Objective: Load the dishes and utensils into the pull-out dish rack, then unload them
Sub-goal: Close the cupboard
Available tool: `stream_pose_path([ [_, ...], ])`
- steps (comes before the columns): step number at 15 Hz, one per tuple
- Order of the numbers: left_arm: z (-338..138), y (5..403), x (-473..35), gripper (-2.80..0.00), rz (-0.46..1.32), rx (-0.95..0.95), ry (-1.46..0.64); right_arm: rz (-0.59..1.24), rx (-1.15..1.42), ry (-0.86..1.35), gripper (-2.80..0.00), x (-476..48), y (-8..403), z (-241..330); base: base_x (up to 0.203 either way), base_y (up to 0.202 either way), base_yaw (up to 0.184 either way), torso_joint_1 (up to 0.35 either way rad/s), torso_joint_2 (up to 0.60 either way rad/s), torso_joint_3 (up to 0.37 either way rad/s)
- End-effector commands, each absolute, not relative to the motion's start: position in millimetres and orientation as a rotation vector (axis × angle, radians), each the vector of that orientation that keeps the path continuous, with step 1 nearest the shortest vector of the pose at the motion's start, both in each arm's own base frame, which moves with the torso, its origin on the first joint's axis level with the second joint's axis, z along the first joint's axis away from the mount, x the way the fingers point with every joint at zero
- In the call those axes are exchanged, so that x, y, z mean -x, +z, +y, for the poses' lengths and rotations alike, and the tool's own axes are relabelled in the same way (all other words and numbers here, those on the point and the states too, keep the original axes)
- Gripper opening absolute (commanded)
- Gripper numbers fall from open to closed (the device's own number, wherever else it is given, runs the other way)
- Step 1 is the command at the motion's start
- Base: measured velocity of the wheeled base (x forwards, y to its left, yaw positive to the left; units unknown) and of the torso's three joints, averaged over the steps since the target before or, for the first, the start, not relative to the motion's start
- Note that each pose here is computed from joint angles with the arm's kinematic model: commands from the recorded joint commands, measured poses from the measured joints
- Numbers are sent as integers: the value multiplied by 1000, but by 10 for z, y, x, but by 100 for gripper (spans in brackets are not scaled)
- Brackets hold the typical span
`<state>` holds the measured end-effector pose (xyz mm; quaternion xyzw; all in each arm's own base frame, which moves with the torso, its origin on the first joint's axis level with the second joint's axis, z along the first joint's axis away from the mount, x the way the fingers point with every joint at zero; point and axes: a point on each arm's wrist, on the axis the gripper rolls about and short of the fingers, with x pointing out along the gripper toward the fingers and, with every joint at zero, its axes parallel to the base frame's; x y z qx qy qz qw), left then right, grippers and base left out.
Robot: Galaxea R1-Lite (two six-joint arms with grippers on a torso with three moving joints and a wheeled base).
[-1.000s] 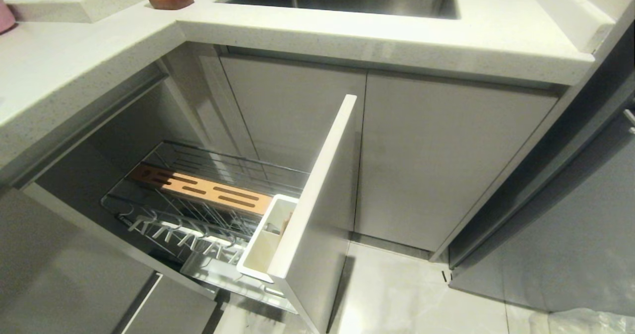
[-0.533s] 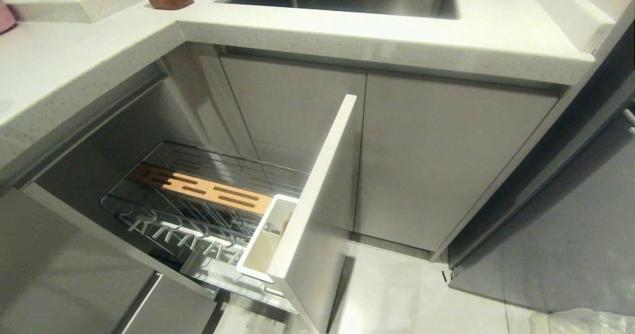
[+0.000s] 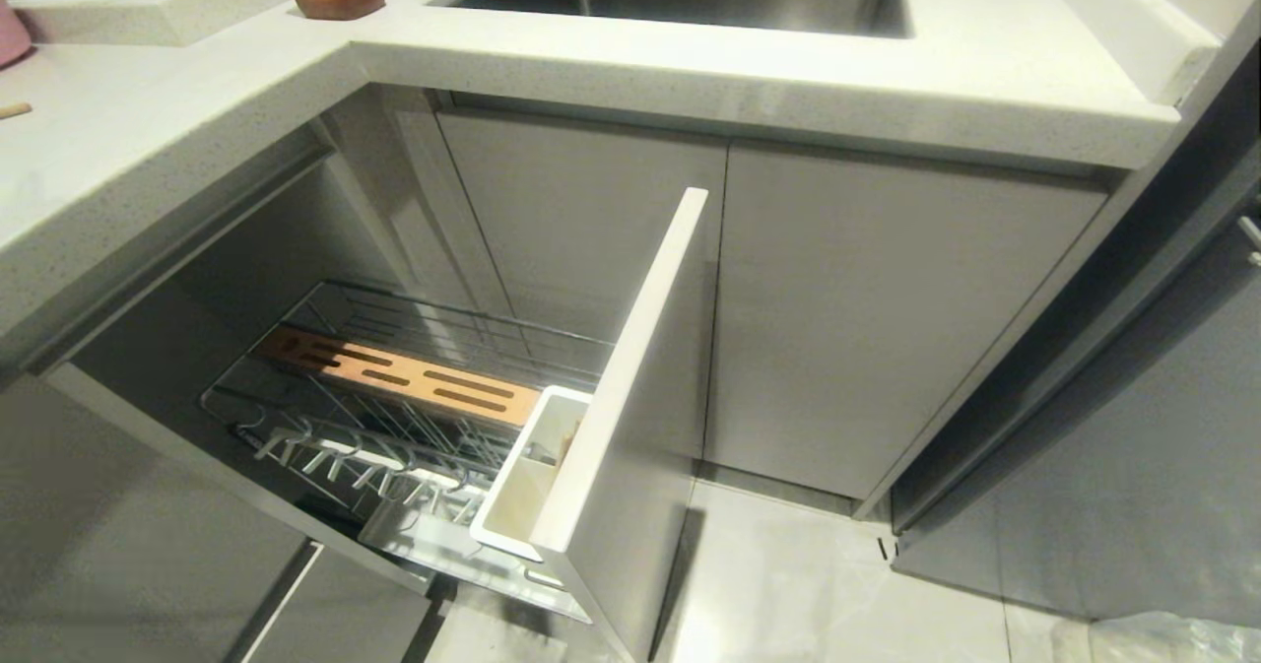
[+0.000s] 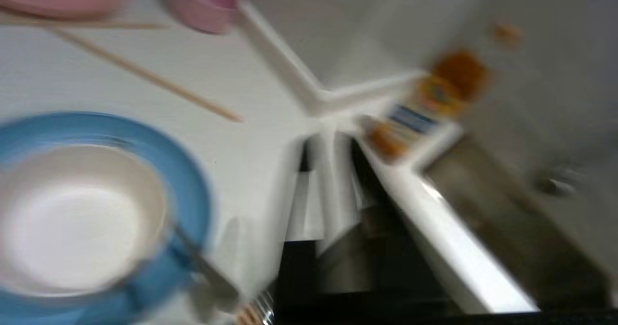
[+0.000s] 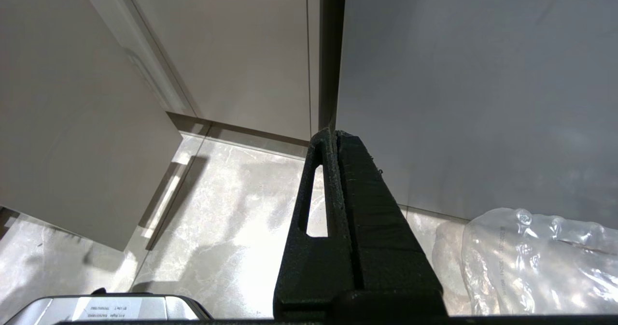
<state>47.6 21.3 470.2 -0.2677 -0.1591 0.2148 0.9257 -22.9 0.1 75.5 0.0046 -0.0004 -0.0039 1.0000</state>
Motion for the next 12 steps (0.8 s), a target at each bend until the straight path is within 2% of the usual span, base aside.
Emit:
stream_pose_path([
  [1,63,4719,-266,-280,-323,621,175,0,-9,-8,-280,228,755,1,0,0,0,0,0,0],
  [4,-73,4636,-392,-280,-154,710,-185,0,-9,-8,-280,228,755,1,0,0,0,0,0,0],
  [6,-288,4486,-607,-280,40,706,-400,0,-9,-8,-280,228,755,1,0,0,0,0,0,0],
  [8,-704,4236,-840,-280,293,646,-619,0,-9,-8,-280,228,755,1,0,0,0,0,0,0],
  [10,-1332,3852,-1159,-280,562,525,-706,0,-9,-8,-280,228,755,1,0,0,0,0,0,0],
  [12,-1790,3459,-1388,-280,767,403,-680,0,-9,-8,-280,228,755,1,0,0,0,0,0,0],
])
